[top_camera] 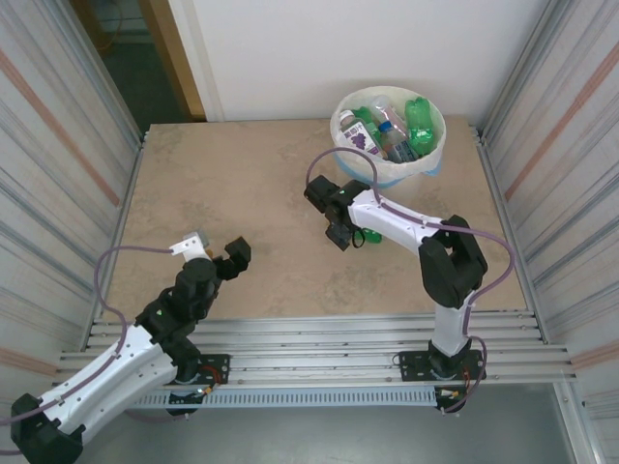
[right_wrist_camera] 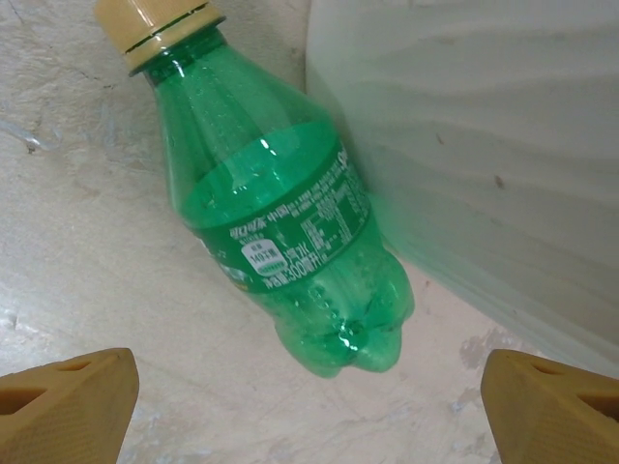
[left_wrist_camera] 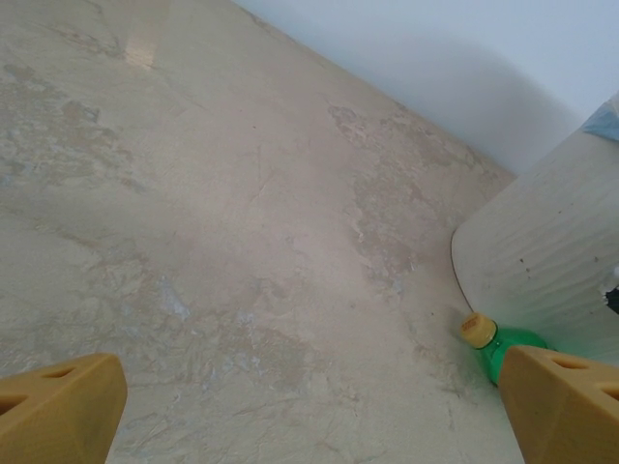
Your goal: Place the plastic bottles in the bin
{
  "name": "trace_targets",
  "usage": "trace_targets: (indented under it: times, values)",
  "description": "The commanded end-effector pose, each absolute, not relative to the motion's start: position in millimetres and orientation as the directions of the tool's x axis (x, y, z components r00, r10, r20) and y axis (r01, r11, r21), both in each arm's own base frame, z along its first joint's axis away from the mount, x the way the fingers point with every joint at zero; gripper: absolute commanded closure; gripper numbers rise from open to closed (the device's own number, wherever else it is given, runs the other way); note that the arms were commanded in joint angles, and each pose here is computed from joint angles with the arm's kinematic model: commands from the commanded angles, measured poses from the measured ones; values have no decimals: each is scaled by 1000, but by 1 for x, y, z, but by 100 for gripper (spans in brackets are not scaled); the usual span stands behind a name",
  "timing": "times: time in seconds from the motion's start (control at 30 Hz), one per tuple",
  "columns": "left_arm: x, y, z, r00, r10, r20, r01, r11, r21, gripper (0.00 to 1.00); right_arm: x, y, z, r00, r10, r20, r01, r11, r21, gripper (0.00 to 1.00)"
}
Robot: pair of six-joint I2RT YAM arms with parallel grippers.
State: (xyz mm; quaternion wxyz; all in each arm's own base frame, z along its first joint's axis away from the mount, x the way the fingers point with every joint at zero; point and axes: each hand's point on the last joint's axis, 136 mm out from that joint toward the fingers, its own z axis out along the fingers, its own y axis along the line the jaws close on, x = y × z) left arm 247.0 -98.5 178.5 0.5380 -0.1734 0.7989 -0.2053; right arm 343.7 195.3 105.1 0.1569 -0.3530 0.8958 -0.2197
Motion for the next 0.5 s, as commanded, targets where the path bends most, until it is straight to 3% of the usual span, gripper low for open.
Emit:
trace_targets:
  times: [0.0, 0.47]
  values:
    - [248, -90, 174, -340, -507, -792, -96, 857, -507, 1, 347, 193, 89, -700, -710, -79, -579, 629, -518, 10]
    - [248, -89, 173, -341, -502, -794, -101, 860, -501, 1, 358, 190, 58, -724, -688, -54, -585, 654, -480, 14]
